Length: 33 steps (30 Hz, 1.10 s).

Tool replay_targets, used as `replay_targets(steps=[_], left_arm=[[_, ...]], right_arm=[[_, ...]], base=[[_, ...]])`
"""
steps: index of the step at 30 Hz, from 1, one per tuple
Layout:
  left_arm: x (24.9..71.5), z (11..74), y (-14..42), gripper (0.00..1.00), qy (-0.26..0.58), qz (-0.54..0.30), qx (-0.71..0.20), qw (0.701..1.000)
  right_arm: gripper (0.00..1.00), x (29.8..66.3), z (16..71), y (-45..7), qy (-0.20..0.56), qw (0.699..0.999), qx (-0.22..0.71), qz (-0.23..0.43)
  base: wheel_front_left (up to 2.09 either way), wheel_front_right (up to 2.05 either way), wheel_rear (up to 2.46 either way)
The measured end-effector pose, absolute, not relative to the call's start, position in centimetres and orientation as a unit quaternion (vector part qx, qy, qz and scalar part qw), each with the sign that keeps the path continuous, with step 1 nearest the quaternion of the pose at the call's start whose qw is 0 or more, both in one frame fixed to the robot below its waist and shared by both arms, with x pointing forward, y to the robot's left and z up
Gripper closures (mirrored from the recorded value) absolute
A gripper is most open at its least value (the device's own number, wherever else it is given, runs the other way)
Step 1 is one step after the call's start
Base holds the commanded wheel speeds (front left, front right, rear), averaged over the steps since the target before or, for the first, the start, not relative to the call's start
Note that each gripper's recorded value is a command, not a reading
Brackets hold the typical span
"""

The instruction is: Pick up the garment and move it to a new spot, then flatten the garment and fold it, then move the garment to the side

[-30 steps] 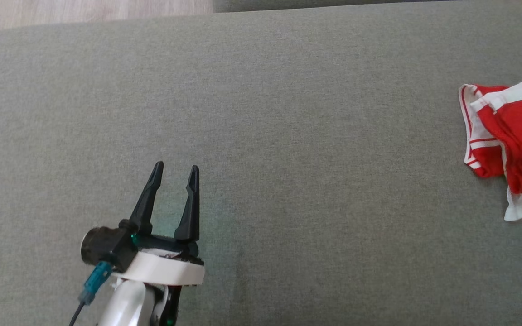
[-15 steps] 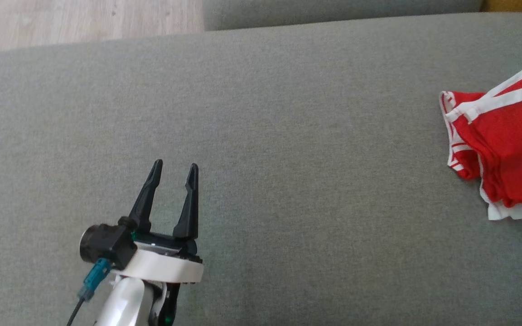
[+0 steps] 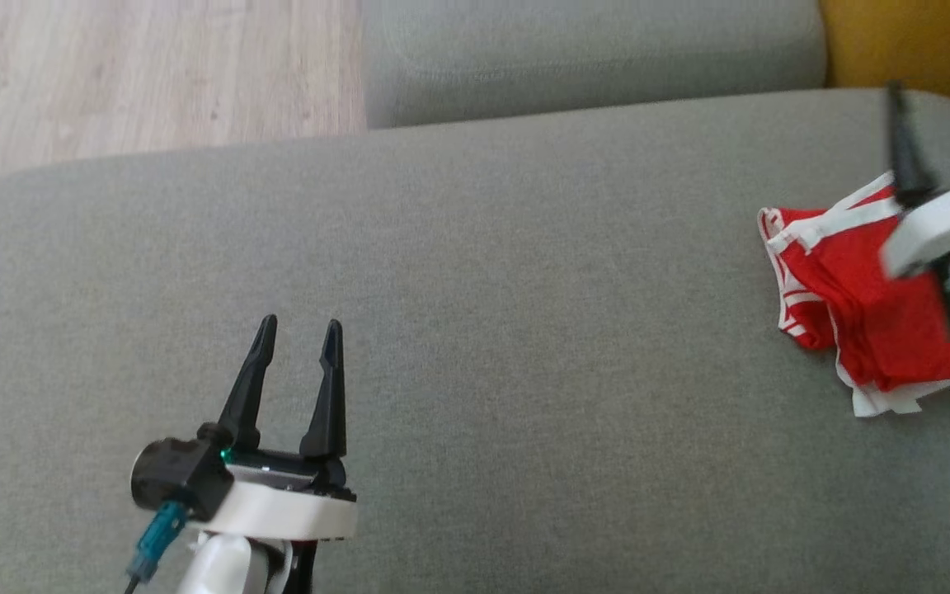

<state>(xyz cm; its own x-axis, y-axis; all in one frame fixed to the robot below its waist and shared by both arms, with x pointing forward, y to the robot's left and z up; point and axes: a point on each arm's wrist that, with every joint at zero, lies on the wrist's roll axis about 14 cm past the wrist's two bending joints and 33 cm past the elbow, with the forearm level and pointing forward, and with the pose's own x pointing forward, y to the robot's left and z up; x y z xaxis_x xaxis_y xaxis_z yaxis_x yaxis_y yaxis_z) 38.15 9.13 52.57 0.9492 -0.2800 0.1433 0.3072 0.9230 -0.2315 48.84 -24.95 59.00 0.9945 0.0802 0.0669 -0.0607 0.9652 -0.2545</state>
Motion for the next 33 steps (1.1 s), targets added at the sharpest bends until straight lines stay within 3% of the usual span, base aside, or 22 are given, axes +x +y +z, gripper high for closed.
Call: replay_targets(steps=[10,21,33], left_arm=[[36.8,53.3,9.7,0.0,-0.065,-0.14,-0.125,0.98],[34.9,51.4,11.6,0.0,-0.043,-0.107,-0.128,0.985],[34.5,51.4,12.5,0.0,-0.044,-0.092,-0.132,0.986]], right_arm=[[0.0,43.8,55.9,-18.2,-0.069,0.995,-0.027,0.074],[0.0,36.7,46.9,-16.7,0.027,0.998,0.039,0.049],[0.0,36.2,48.4,-16.9,0.0,0.997,0.069,0.041]], base=[[0.0,0.0,0.0],[0.0,0.0,0.0],[0.0,0.0,0.0]])
